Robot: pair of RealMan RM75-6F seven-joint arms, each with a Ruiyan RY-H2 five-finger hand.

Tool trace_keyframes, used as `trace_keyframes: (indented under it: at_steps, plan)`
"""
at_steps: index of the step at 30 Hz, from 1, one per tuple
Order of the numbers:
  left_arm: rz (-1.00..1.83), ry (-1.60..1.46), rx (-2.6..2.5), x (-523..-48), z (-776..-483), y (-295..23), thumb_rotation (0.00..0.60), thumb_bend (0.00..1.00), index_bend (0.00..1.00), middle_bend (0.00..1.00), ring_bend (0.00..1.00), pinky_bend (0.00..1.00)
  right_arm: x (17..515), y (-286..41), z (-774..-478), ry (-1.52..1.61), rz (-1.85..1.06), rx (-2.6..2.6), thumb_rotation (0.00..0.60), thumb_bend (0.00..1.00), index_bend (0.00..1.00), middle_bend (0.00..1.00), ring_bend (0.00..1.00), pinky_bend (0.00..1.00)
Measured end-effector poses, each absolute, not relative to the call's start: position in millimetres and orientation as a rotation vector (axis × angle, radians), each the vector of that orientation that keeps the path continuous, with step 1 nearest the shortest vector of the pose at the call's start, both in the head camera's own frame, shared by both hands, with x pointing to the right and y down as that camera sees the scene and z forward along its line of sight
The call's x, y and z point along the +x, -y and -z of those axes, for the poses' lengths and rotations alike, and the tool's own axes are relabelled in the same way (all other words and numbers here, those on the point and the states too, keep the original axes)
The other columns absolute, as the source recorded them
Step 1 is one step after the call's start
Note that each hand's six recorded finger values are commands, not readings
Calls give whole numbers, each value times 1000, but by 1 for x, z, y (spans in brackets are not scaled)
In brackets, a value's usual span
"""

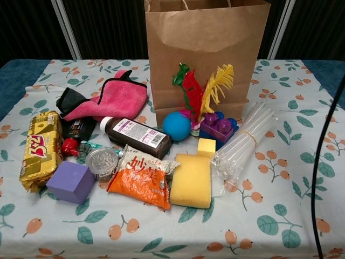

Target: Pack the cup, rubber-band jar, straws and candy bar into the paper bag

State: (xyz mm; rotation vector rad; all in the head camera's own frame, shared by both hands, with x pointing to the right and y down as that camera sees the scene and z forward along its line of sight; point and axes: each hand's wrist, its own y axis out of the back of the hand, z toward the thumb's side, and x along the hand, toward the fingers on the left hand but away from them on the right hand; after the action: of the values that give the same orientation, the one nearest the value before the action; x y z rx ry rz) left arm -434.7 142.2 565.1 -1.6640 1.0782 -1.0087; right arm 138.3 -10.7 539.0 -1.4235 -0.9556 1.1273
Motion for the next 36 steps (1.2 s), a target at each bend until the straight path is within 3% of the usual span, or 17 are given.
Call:
trace_keyframes:
  at_steps: [7, 12, 16, 27, 36]
  plan:
    - [998, -1082, -1666, -434, -566, -143, 600, 30, 142, 164, 84, 200, 105, 0, -550, 914, -1095, -1471, 600, 112, 488, 400, 301, 0]
    - [993, -1087, -1667, -434, -567, -143, 600, 30, 136, 165, 84, 200, 98, -8, -553, 872, -1098, -1505, 600, 8, 300, 285, 201, 0]
    - [994, -1089, -1668, -436, -566, -143, 600, 31, 135, 165, 84, 200, 97, -13, -556, 847, -1117, -1541, 600, 0, 179, 204, 118, 0]
    - [988, -1089, -1670, -434, -564, -143, 600, 30, 136, 165, 84, 200, 103, -13, -550, 871, -1116, -1566, 600, 0, 122, 141, 60, 0]
    - [981, -1080, -1677, -429, -564, -143, 600, 30, 136, 164, 84, 200, 136, -5, -515, 1009, -1059, -1471, 600, 0, 122, 160, 71, 0]
